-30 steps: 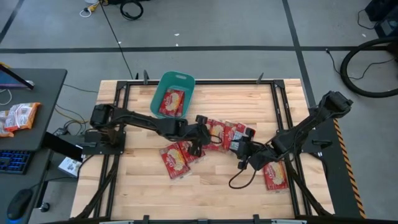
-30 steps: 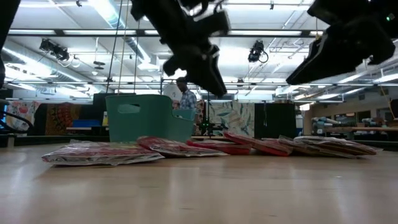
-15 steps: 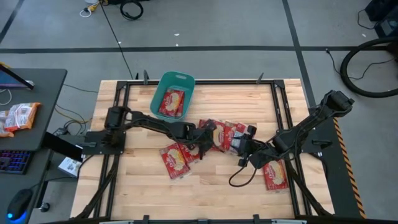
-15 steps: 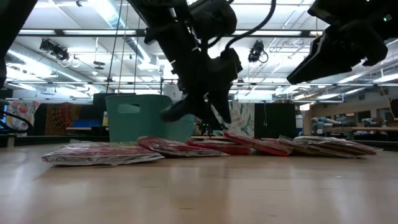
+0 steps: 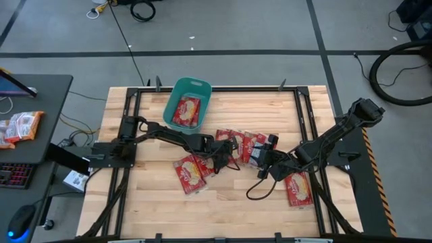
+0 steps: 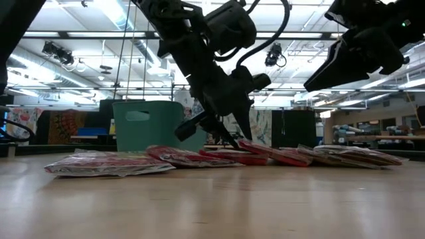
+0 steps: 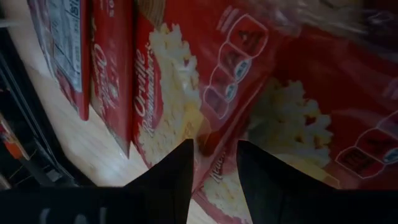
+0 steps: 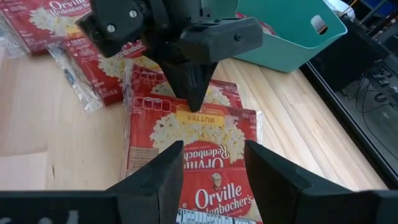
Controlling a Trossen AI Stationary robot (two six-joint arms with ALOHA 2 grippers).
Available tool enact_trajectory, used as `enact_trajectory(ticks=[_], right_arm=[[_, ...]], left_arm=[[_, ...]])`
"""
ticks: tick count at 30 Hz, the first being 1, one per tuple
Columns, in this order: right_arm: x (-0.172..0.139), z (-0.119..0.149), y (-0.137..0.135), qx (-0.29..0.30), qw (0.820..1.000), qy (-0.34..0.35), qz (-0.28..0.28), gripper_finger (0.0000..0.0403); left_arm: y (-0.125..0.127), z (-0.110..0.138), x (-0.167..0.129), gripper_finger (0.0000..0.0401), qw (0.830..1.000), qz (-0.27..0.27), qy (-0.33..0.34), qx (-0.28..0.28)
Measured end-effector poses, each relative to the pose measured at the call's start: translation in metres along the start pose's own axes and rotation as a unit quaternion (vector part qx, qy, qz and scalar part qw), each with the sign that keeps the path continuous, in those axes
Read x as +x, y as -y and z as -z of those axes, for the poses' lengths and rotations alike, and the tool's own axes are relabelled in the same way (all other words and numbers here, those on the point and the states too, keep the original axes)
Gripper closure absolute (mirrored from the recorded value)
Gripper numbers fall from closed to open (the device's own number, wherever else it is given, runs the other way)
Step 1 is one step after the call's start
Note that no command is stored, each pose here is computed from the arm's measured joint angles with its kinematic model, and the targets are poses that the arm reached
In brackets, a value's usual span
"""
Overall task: Sort popcorn bags into baskets
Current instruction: Put the red popcorn bag into the green bin
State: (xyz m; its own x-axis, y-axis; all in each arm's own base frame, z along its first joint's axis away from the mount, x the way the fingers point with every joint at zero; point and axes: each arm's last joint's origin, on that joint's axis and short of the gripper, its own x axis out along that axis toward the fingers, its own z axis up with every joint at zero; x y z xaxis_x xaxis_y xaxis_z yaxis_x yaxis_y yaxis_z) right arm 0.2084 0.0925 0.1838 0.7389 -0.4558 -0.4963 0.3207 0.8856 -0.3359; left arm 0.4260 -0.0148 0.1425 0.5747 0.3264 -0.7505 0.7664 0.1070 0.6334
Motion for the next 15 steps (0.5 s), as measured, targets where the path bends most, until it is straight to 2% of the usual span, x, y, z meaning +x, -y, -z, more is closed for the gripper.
enact_trajectory(ticks=[8,15], right_arm=[[0.0023,-0.0018,0.0017,-0.012,1.000,0.003,0.004,0.0229],[0.0054,-0.0028,0.0047,-0.018,1.000,0.000,0.011,0.0229]], left_arm=[[-0.0011,0.0072,0.0034,0.0285,0.999,0.008,0.031,-0.011],[-0.0010,0.0048,0.0031,0.0345,0.997,0.013,0.073,-0.009]])
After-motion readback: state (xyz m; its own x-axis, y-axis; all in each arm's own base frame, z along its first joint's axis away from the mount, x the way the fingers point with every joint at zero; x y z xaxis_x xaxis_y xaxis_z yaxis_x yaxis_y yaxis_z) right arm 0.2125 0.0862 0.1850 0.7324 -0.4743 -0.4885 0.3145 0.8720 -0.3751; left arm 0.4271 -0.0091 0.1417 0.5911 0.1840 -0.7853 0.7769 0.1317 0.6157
